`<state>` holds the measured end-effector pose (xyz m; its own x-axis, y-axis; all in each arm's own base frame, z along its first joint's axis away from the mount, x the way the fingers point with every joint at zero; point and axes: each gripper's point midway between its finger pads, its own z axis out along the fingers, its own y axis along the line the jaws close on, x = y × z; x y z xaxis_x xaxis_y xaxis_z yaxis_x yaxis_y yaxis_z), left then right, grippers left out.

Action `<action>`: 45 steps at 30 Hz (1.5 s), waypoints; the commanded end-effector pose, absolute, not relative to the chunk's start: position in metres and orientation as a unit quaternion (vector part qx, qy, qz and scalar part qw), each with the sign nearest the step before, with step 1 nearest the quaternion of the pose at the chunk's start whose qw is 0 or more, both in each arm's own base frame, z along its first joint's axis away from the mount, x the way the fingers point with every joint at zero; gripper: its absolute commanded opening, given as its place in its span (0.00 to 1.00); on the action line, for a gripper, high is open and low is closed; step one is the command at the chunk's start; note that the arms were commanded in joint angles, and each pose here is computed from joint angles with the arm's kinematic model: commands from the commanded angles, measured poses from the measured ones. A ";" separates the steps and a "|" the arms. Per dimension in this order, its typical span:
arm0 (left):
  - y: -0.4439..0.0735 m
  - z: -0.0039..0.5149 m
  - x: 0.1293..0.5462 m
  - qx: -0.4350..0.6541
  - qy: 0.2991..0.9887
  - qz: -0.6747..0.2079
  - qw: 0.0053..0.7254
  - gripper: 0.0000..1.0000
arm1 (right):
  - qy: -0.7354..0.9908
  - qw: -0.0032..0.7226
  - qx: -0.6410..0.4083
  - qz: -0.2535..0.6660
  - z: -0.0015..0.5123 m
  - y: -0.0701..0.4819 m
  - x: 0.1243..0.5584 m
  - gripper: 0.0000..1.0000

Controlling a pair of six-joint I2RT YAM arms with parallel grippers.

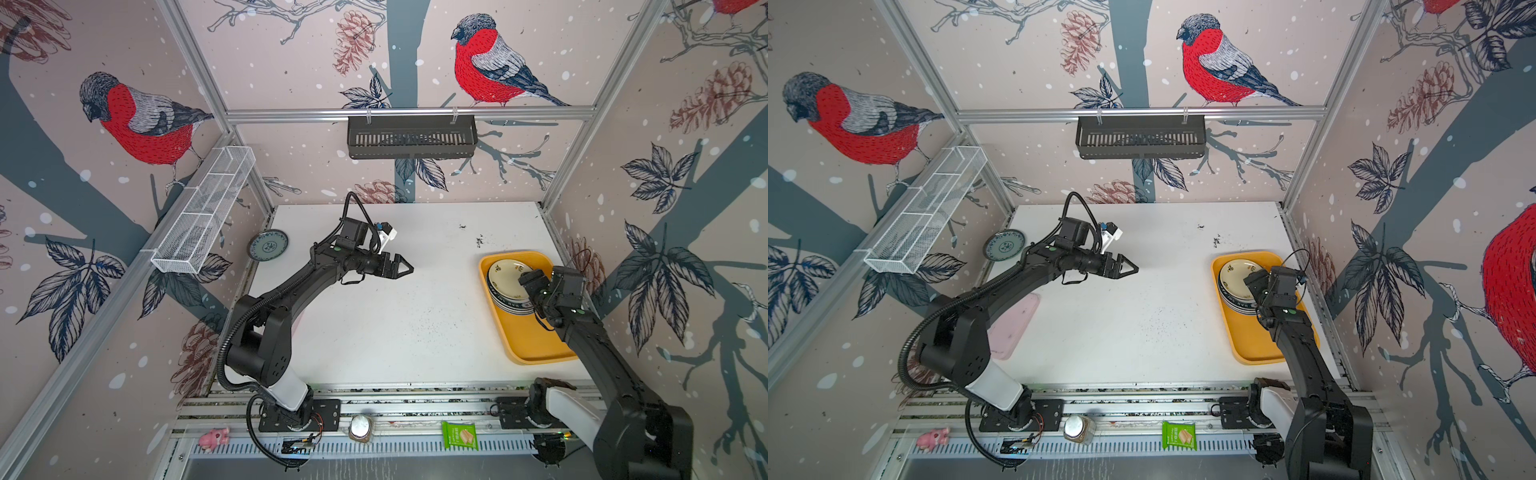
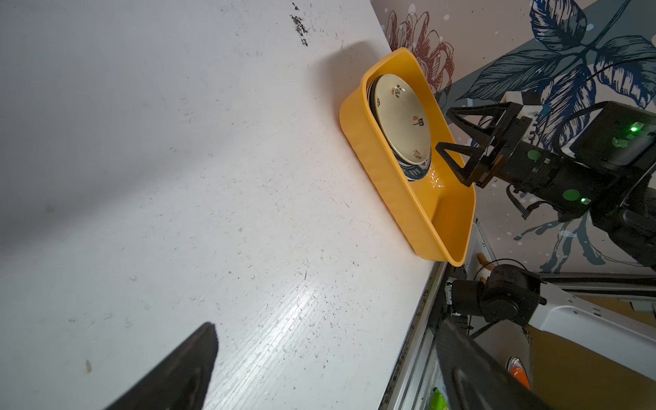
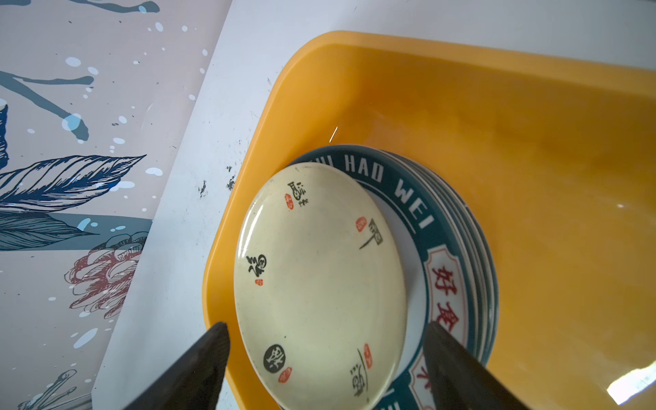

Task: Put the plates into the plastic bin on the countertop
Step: 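Open the right gripper to release the cream plate on the stack, then raise the right gripper out of the bin while the left moves to the blue-and-white plate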

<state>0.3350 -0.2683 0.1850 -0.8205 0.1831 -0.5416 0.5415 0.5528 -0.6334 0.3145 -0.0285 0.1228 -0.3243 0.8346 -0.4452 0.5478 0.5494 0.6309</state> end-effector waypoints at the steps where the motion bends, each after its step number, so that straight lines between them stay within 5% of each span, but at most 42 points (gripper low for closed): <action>1: -0.262 0.184 0.341 0.201 0.863 -0.409 0.219 0.96 | 0.789 0.402 0.424 0.190 0.134 -0.027 0.319 0.88; 15: -0.215 0.157 0.382 0.081 0.898 -0.363 0.235 0.96 | 0.786 0.467 0.323 0.245 0.193 0.019 0.346 1.00; 27: -0.165 0.138 0.416 -0.039 0.894 -0.374 0.242 0.96 | 0.794 0.486 0.186 0.315 0.225 0.108 0.376 1.00; 45: -0.005 0.116 0.433 -0.303 0.849 -0.285 0.325 0.96 | 0.818 0.454 -0.004 0.353 0.215 0.266 0.381 1.00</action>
